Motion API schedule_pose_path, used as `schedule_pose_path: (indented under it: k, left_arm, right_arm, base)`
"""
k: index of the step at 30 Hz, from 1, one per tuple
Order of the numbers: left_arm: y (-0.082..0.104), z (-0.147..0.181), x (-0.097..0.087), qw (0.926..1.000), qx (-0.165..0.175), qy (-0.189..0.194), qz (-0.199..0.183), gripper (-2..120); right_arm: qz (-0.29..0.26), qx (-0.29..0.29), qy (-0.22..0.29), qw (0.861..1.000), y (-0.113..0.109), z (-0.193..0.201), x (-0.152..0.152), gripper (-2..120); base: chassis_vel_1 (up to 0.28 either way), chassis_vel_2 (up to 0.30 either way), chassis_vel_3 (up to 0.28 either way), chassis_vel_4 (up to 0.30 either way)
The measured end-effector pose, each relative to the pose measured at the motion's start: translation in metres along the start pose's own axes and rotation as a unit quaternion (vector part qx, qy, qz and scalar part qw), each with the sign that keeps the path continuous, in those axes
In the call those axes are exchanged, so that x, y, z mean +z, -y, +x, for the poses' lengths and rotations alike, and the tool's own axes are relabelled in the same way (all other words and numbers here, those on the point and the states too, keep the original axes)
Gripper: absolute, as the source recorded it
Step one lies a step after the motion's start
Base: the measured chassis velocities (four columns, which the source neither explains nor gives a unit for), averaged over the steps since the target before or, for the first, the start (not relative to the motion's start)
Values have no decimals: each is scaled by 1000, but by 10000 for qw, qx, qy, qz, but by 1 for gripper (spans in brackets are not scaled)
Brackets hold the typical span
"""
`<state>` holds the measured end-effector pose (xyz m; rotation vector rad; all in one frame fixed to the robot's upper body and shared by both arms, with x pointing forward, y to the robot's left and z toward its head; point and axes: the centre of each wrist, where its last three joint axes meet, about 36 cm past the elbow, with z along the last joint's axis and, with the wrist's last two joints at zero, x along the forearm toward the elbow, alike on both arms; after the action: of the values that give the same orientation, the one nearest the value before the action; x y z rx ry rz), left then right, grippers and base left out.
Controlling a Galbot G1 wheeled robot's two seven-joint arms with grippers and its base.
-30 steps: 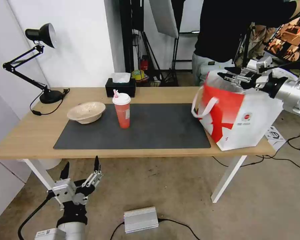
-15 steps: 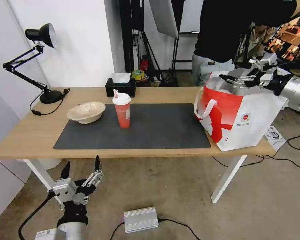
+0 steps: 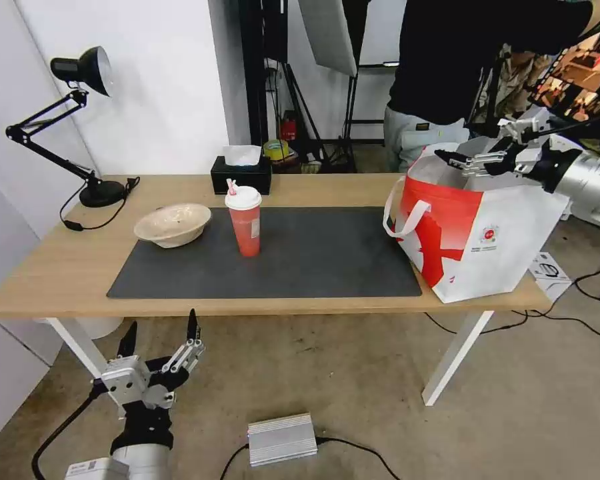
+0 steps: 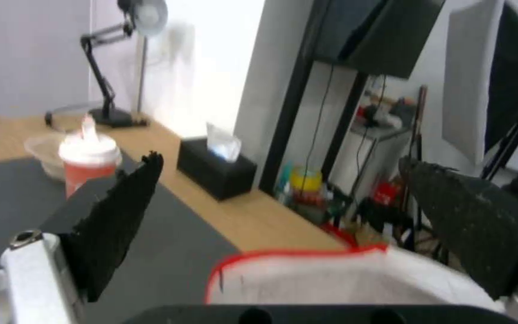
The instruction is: Pick up the trash from the table and place it into the takeout bag.
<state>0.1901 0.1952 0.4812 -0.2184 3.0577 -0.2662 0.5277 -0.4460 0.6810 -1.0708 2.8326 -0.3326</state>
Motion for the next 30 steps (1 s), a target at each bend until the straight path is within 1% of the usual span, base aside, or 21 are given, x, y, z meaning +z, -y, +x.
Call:
schedule_pose_path:
  k: [1,2,5,6,7,10,11,13,14,15,16,17,18,19,20,23,24,26,28,29,30]
  left_arm:
    - [0,0,0,10000,1,4,1,100]
    - [0,0,0,10000,1,4,1,100]
    - [0,0,-1,10000,-1,12,2,100]
    - [-1,0,-2,10000,-7,17,-10,100]
    - [-1,0,-2,10000,-7,17,-10,100]
    - [-2,0,-2,10000,-20,30,-23,100]
    - [-2,0,-2,10000,-20,30,-23,100]
    - [-2,0,-3,10000,-22,33,-24,100]
    - [-2,0,-3,10000,-22,33,-24,100]
    - [-2,0,-3,10000,-22,34,-25,100]
    - [-2,0,-4,10000,-19,41,-18,100]
    - [-1,0,-5,10000,-15,55,-11,100]
    - [-1,0,-6,10000,-14,64,-10,100]
    - [-1,0,-6,10000,-14,64,-10,100]
    - [-1,0,-6,10000,-17,70,-16,100]
    - [-1,0,-6,10000,-16,81,-14,100]
    - [-1,0,-6,10000,-16,81,-14,100]
    - [-1,0,-6,10000,-17,82,-14,100]
    - [-1,0,-7,10000,-18,92,-13,100]
    - [-1,0,-7,10000,-18,92,-13,100]
    - [-1,0,-8,9999,-19,105,-16,100]
  right_arm:
    - [-1,85,147,9999,-6,-1,-1,100]
    - [-1,85,147,9999,-6,-1,-1,100]
    - [-137,262,540,9981,-26,-3,-2,100]
    - [-171,358,724,9966,-37,-3,-3,100]
    - [-171,358,724,9966,-37,-3,-3,100]
    - [-323,593,1091,9917,-66,-3,-4,100]
    - [-323,593,1091,9917,-66,-3,-4,100]
    - [-482,765,1265,9878,-88,1,-4,100]
    - [-482,765,1265,9878,-88,1,-4,100]
    - [-544,822,1349,9859,-101,3,-4,100]
    - [-616,922,1532,9820,-124,5,-7,100]
    - [-756,1074,1757,9756,-158,8,-11,100]
    - [-837,1170,1854,9721,-178,9,-9,100]
    - [-837,1170,1854,9721,-178,9,-9,100]
    - [-923,1340,1931,9676,-201,11,-1,100]
    - [-1130,1694,2102,9562,-244,9,22,100]
    - [-1130,1694,2102,9562,-244,9,22,100]
    - [-1330,1957,2181,9468,-270,9,34,100]
    - [-1481,2120,2212,9403,-289,11,45,100]
    - [-1481,2120,2212,9403,-289,11,45,100]
    - [-1563,2252,2231,9355,-304,13,53,100]
  base:
    - [0,0,0,0]
    - [0,0,0,0]
    - [0,0,0,0]
    - [0,0,0,0]
    - [0,0,0,0]
    - [0,0,0,0]
    - [0,0,0,0]
    - [0,0,0,0]
    - [0,0,0,0]
    - [0,0,0,0]
    - [0,0,0,0]
    - [0,0,0,0]
    - [0,0,0,0]
    - [0,0,0,0]
    - [0,0,0,0]
    - [0,0,0,0]
    - [0,0,0,0]
    - [0,0,0,0]
    - [0,0,0,0]
    - [0,0,0,0]
    - [0,0,0,0]
